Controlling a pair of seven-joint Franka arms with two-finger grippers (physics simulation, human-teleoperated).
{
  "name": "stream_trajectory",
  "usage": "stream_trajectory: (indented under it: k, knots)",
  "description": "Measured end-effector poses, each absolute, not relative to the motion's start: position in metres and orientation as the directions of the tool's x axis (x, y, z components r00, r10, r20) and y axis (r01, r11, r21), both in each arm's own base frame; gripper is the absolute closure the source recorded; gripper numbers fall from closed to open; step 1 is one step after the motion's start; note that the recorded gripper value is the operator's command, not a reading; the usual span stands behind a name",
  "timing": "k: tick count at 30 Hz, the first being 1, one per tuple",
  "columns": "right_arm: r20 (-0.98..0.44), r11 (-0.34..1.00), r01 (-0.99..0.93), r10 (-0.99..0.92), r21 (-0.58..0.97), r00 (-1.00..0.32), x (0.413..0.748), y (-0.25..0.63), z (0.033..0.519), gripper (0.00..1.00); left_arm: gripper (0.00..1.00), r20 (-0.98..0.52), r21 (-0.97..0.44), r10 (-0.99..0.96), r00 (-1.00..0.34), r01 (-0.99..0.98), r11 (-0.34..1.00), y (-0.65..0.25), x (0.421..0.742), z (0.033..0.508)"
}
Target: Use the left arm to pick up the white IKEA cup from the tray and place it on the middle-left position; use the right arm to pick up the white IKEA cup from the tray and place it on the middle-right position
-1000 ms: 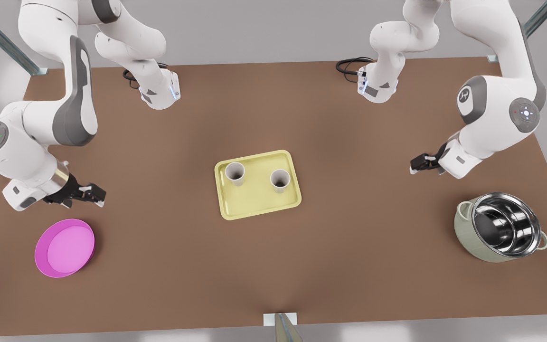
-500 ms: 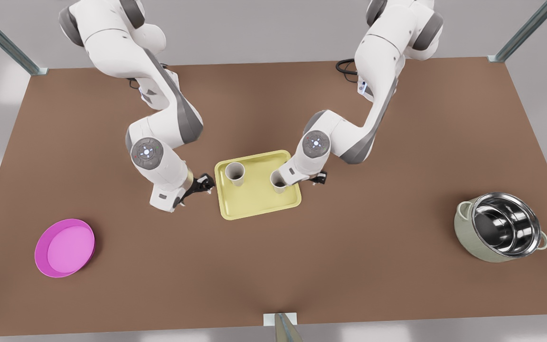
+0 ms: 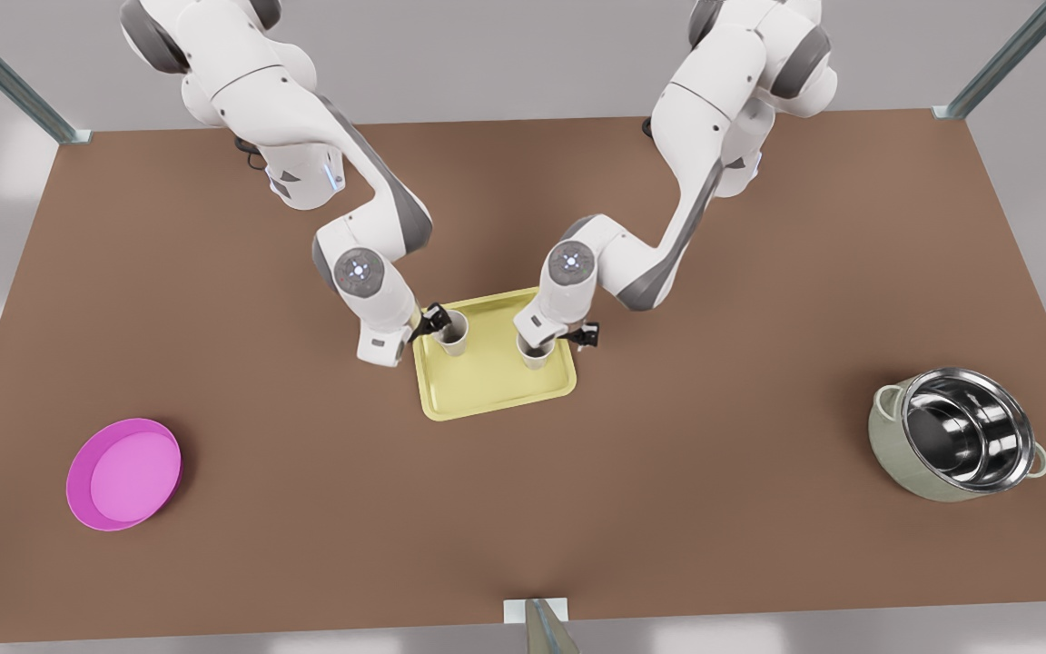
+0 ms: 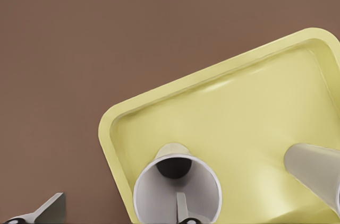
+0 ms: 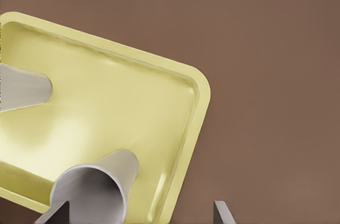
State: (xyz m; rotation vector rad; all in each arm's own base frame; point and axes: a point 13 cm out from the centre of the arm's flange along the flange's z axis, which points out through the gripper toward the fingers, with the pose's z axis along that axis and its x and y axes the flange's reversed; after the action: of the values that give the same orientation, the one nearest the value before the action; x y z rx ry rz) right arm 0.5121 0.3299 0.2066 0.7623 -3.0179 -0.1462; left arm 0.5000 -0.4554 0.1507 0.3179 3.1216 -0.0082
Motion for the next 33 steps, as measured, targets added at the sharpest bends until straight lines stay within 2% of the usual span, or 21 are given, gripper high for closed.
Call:
stream_trajectory:
  k: [7, 9, 12, 16, 17, 20, 24, 25, 27, 28, 29, 31, 33]
  knots:
    - [0.004, 0.868, -0.487, -0.489, 0.097, -0.872, 0.489, 0.333, 0.177, 0.00, 0.00, -0.027, -0.001, 0.172, -0.985, 0.172, 0.985, -0.458, 0.505, 0.104]
    - [0.004, 0.869, -0.486, -0.488, 0.097, -0.873, 0.486, 0.331, 0.169, 0.00, 0.07, -0.040, -0.007, 0.163, -0.986, 0.164, 0.986, -0.460, 0.508, 0.101]
    - [0.010, 0.869, -0.485, -0.488, 0.098, -0.873, 0.481, 0.329, 0.154, 0.00, 0.53, -0.057, -0.017, 0.151, -0.987, 0.153, 0.988, -0.464, 0.511, 0.102]
    - [0.018, 0.867, -0.488, -0.492, 0.101, -0.870, 0.471, 0.329, 0.132, 0.00, 0.87, -0.076, -0.032, 0.131, -0.989, 0.133, 0.991, -0.469, 0.515, 0.109]
    - [0.017, 0.866, -0.490, -0.494, 0.102, -0.869, 0.470, 0.330, 0.128, 0.00, 0.90, -0.081, -0.036, 0.124, -0.989, 0.127, 0.991, -0.470, 0.516, 0.111]
    - [0.010, 0.857, -0.505, -0.508, 0.104, -0.861, 0.464, 0.341, 0.122, 0.00, 0.90, -0.102, -0.046, 0.101, -0.990, 0.106, 0.993, -0.472, 0.521, 0.127]
    - [0.009, 0.853, -0.510, -0.514, 0.106, -0.858, 0.460, 0.345, 0.115, 0.00, 0.89, -0.134, -0.060, 0.032, -0.990, 0.040, 0.997, -0.449, 0.547, 0.176]
    - [0.012, 0.853, -0.511, -0.515, 0.106, -0.857, 0.458, 0.345, 0.111, 0.00, 0.89, -0.132, -0.055, -0.005, -0.991, 0.002, 0.998, -0.424, 0.563, 0.188]
    - [0.020, 0.849, -0.517, -0.521, 0.108, -0.853, 0.452, 0.349, 0.102, 0.03, 0.89, -0.112, -0.034, -0.132, -0.985, -0.129, 0.991, -0.322, 0.617, 0.201]
    - [0.025, 0.846, -0.522, -0.527, 0.110, -0.850, 0.449, 0.352, 0.097, 0.09, 0.89, -0.097, -0.022, -0.202, -0.975, -0.201, 0.979, -0.256, 0.642, 0.200]
    - [0.028, 0.845, -0.523, -0.529, 0.110, -0.848, 0.447, 0.353, 0.093, 0.22, 0.89, -0.078, -0.017, -0.270, -0.960, -0.270, 0.963, -0.190, 0.661, 0.196]
    - [0.026, 0.845, -0.523, -0.529, 0.112, -0.848, 0.446, 0.355, 0.091, 0.50, 0.89, -0.051, -0.010, -0.308, -0.950, -0.308, 0.951, -0.119, 0.673, 0.180]
    - [0.022, 0.845, -0.522, -0.528, 0.114, -0.849, 0.447, 0.356, 0.092, 0.67, 0.89, -0.036, -0.006, -0.267, -0.963, -0.267, 0.964, -0.104, 0.673, 0.167]
